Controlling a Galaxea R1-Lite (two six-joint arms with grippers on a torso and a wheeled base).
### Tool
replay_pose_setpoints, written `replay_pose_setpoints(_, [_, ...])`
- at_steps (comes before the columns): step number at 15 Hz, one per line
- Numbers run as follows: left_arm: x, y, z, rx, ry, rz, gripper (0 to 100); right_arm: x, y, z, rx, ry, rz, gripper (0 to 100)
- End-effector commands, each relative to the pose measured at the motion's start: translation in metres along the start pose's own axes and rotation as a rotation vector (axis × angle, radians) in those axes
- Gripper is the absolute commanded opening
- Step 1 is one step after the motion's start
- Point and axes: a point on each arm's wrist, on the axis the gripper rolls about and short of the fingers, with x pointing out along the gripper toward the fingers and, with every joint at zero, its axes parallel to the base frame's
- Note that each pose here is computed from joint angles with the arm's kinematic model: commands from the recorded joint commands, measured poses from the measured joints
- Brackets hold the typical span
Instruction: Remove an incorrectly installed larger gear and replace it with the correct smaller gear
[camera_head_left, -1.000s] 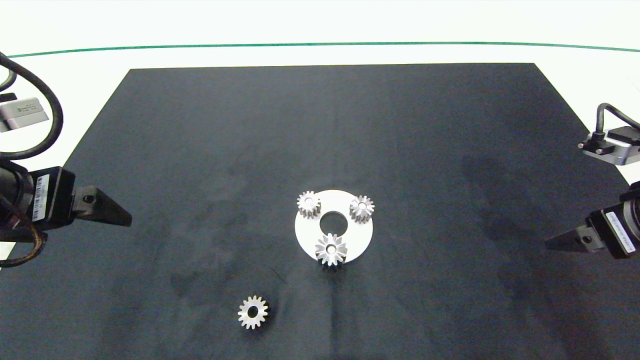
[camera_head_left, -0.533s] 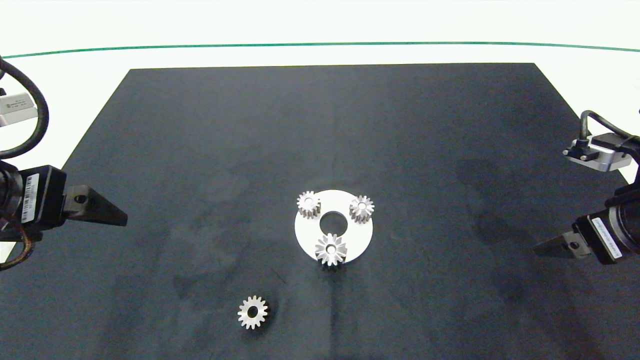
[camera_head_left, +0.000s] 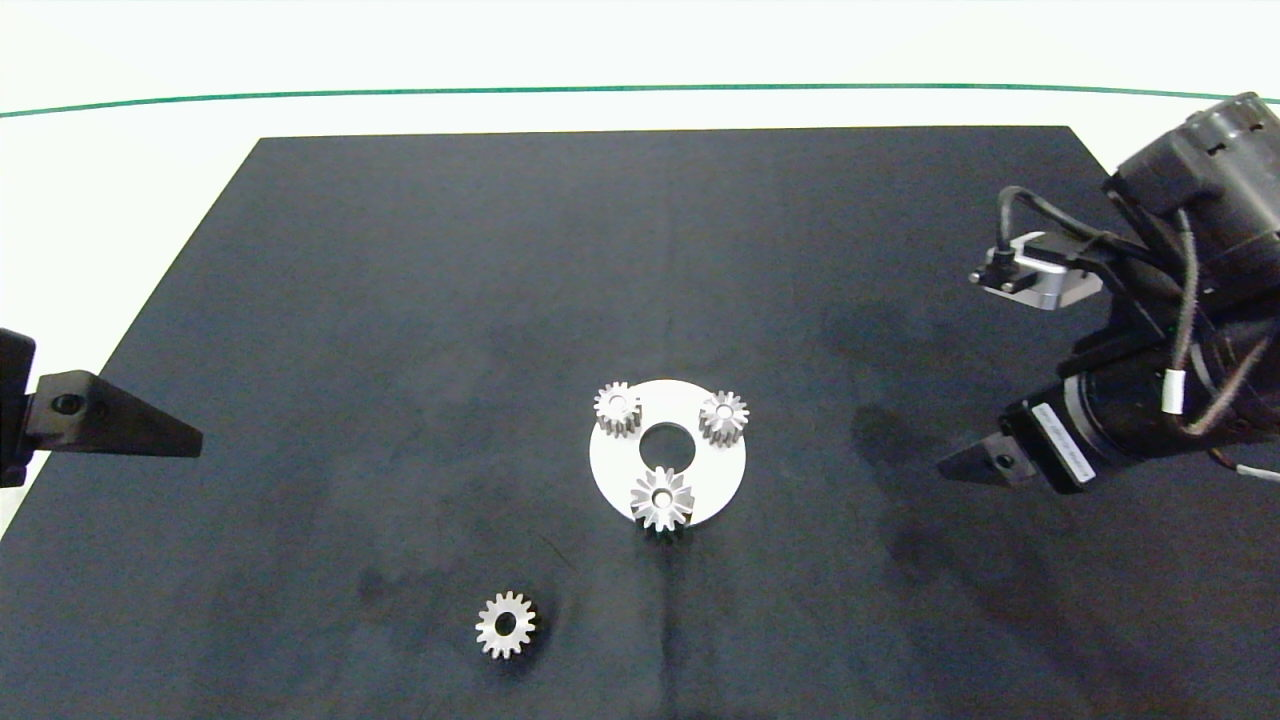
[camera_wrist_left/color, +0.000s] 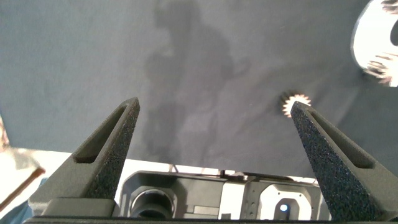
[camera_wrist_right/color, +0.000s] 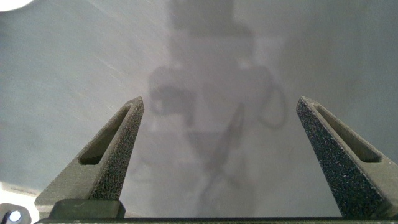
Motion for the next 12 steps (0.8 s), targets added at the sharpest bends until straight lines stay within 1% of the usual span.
replay_pose_setpoints(1, [-0.01,0.003,-0.004,-0.006,-0.028,-0.01,100,0.007,0.043,0.039,-0.223,-0.052,0.067,100])
replay_pose_setpoints(3, [-0.012,0.004,-0.005,-0.008,-0.035,-0.011,100,0.008,0.064,0.053,-0.322,-0.089,0.102,100])
replay_pose_setpoints(6, [-0.02,0.006,-0.008,-0.01,-0.061,-0.021,100,0.014,0.087,0.058,-0.525,-0.091,0.149,100])
replay_pose_setpoints(8, [-0.026,0.007,-0.01,-0.012,-0.082,-0.03,100,0.017,0.1,0.057,-0.601,-0.092,0.2,100])
replay_pose_setpoints(9, [-0.03,0.008,-0.012,-0.013,-0.094,-0.034,100,0.017,0.104,0.058,-0.624,-0.103,0.229,100])
replay_pose_setpoints(11, [-0.034,0.009,-0.013,-0.015,-0.108,-0.04,100,0.021,0.109,0.061,-0.663,-0.11,0.248,100])
replay_pose_setpoints(12, [-0.036,0.01,-0.014,-0.016,-0.113,-0.042,100,0.02,0.113,0.062,-0.695,-0.121,0.265,100])
